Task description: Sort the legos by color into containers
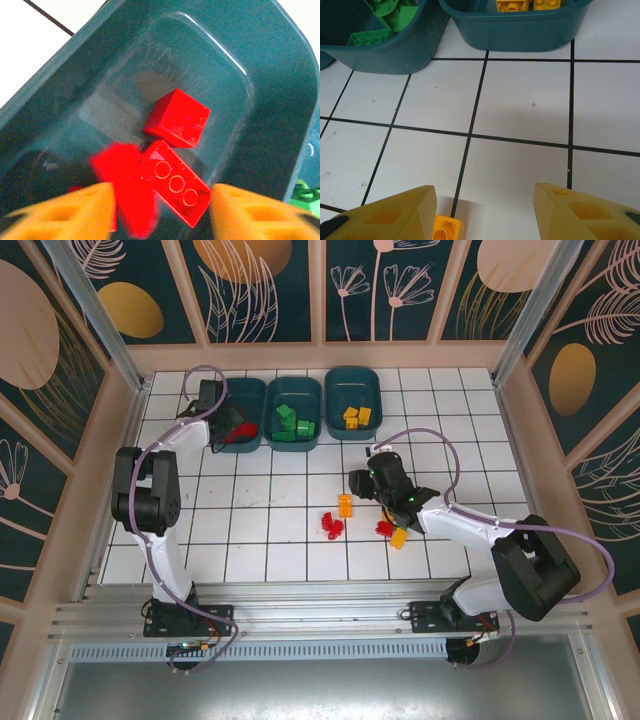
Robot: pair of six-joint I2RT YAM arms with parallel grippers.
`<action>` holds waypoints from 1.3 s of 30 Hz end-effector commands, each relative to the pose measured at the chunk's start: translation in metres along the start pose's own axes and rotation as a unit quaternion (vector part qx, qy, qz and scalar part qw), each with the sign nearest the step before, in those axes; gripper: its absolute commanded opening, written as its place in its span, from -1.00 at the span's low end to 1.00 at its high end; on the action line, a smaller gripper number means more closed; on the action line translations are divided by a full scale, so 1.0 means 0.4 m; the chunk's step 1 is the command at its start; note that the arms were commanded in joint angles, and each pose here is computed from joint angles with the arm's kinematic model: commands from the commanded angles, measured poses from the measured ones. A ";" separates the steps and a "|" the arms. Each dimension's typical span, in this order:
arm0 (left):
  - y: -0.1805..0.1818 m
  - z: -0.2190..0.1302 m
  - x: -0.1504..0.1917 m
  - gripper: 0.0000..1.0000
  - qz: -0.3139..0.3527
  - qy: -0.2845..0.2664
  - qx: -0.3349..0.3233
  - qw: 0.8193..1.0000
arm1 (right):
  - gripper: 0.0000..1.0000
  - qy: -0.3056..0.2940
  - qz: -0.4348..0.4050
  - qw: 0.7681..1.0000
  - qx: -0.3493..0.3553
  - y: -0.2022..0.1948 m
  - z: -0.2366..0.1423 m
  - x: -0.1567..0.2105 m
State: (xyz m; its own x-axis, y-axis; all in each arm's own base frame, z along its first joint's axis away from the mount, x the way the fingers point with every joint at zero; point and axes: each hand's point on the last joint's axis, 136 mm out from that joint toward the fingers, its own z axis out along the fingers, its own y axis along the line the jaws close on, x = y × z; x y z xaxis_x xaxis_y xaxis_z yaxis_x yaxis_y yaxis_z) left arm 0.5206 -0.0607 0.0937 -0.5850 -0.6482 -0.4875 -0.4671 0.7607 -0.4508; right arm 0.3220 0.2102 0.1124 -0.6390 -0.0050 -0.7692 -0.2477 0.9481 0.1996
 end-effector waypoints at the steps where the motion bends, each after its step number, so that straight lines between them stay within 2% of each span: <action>1: -0.034 -0.030 -0.026 0.39 0.018 0.002 0.018 1.000 | 0.14 0.000 -0.001 1.000 -0.009 0.029 0.001 -0.020; 2: -0.046 -0.045 -0.031 0.46 0.021 0.000 0.027 0.999 | 0.17 0.003 0.000 1.000 -0.010 0.036 0.005 -0.018; 5: -0.078 -0.114 -0.048 0.53 0.027 -0.015 0.064 0.998 | 0.26 0.016 0.010 1.000 0.006 0.047 0.025 -0.005; 9: -0.121 -0.269 -0.041 0.60 0.022 -0.036 0.153 0.987 | 0.32 0.038 0.027 0.999 0.023 0.064 0.060 0.027; 14: -0.076 -0.383 0.094 0.65 0.011 -0.019 0.230 0.973 | 0.32 0.066 0.036 0.997 0.032 0.082 0.091 0.075; 18: 0.000 -0.425 0.201 0.67 0.010 -0.002 0.241 0.970 | 0.29 0.098 0.027 0.994 0.043 0.086 0.108 0.128; 21: 0.029 -0.450 0.243 0.68 0.003 0.001 0.254 0.967 | 0.27 0.115 0.024 0.992 0.051 0.077 0.116 0.168; 25: 0.045 -0.466 0.277 0.68 0.007 0.011 0.262 0.965 | 0.11 0.124 0.023 0.990 0.057 0.068 0.128 0.194; 27: 0.046 -0.468 0.285 0.68 0.009 0.015 0.265 0.964 | -0.02 0.124 0.021 0.990 0.060 0.068 0.131 0.194; 29: 0.047 -0.466 0.295 0.68 0.010 0.021 0.266 0.964 | -0.25 0.118 0.020 0.991 0.065 0.065 0.128 0.186; 31: 0.047 -0.465 0.302 0.67 0.012 0.026 0.268 0.963 | -0.35 0.110 0.022 0.992 0.062 0.067 0.122 0.175; 39: 0.048 -0.464 0.302 0.67 0.013 0.026 0.267 0.963 | -0.60 0.075 0.009 0.995 0.069 0.064 0.101 0.125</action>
State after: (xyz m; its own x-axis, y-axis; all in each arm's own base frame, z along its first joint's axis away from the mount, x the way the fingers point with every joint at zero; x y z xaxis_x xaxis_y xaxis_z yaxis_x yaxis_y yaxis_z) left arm 0.3175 -0.1144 0.1585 -0.6352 -0.6162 -0.4656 -0.0796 0.6519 -0.7541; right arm 0.3067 0.2514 0.0331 -0.7945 -0.0317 -0.6064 -0.1479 0.9787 0.1426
